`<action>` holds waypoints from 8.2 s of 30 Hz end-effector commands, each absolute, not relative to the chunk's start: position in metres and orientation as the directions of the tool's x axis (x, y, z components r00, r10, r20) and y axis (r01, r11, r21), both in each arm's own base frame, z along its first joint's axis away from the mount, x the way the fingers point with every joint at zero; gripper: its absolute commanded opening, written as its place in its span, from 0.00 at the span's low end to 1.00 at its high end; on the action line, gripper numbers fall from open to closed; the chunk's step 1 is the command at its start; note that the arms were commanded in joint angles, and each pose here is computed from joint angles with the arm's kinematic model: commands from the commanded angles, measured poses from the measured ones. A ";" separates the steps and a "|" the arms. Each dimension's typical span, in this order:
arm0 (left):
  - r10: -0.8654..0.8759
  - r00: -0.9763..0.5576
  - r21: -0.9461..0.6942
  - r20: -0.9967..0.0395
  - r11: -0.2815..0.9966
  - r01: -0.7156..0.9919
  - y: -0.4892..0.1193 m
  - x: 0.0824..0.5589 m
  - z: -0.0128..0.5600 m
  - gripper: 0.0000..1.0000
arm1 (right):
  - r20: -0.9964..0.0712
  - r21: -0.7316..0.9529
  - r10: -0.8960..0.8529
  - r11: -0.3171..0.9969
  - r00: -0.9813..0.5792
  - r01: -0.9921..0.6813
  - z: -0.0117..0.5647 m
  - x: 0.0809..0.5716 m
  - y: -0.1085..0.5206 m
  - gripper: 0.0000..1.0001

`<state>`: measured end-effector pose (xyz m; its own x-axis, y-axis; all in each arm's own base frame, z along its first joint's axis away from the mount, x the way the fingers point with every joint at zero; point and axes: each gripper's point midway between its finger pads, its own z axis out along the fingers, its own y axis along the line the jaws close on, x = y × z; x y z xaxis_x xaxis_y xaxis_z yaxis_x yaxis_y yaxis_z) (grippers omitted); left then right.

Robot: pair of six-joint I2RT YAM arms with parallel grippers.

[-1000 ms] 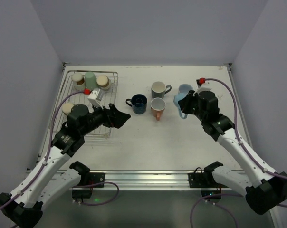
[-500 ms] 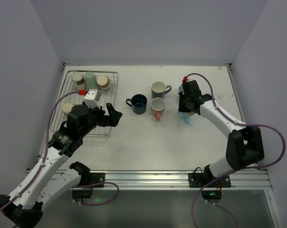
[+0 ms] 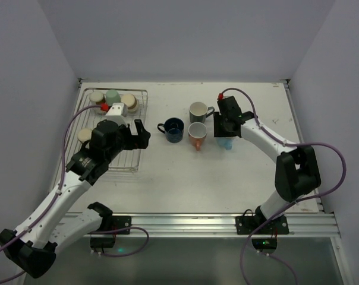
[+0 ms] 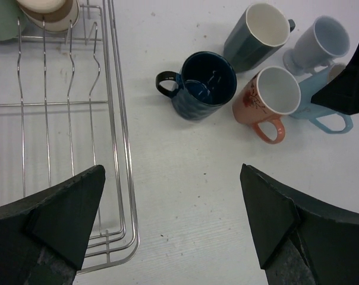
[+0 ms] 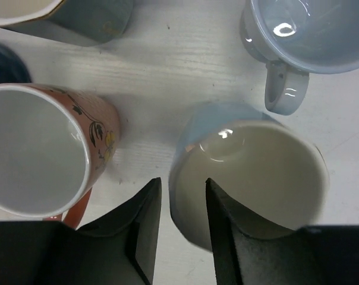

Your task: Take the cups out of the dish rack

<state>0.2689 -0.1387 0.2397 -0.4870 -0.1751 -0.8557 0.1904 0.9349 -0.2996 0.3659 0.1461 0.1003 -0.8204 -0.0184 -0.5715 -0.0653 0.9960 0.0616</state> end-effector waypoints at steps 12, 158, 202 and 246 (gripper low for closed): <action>-0.371 -0.378 -0.379 -0.848 0.924 -0.055 -0.096 0.352 0.272 1.00 | -0.825 0.259 0.091 0.938 -0.558 -0.230 0.228 0.330 0.167 0.77; -0.297 -0.202 -0.235 -0.933 0.931 -0.280 -0.021 0.263 0.254 1.00 | -0.647 0.067 -0.468 0.752 -0.602 -0.656 0.166 0.258 0.369 0.73; -0.487 -0.460 -0.111 -0.743 0.767 -0.632 0.109 0.372 0.135 0.23 | -0.881 0.281 -0.141 0.612 -0.452 -0.739 0.234 0.200 0.327 0.81; -0.512 -0.604 -0.768 -0.611 0.198 0.609 -0.200 0.206 0.286 0.17 | -0.670 0.719 0.426 0.172 -0.608 -0.673 0.332 0.197 0.365 0.39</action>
<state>0.2141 -0.1957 0.2709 -0.6249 -0.5139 -0.5877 0.5531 0.2398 -0.7978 0.2069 0.3562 0.2860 -0.6249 0.3949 -0.6735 -0.5992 0.3103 0.7380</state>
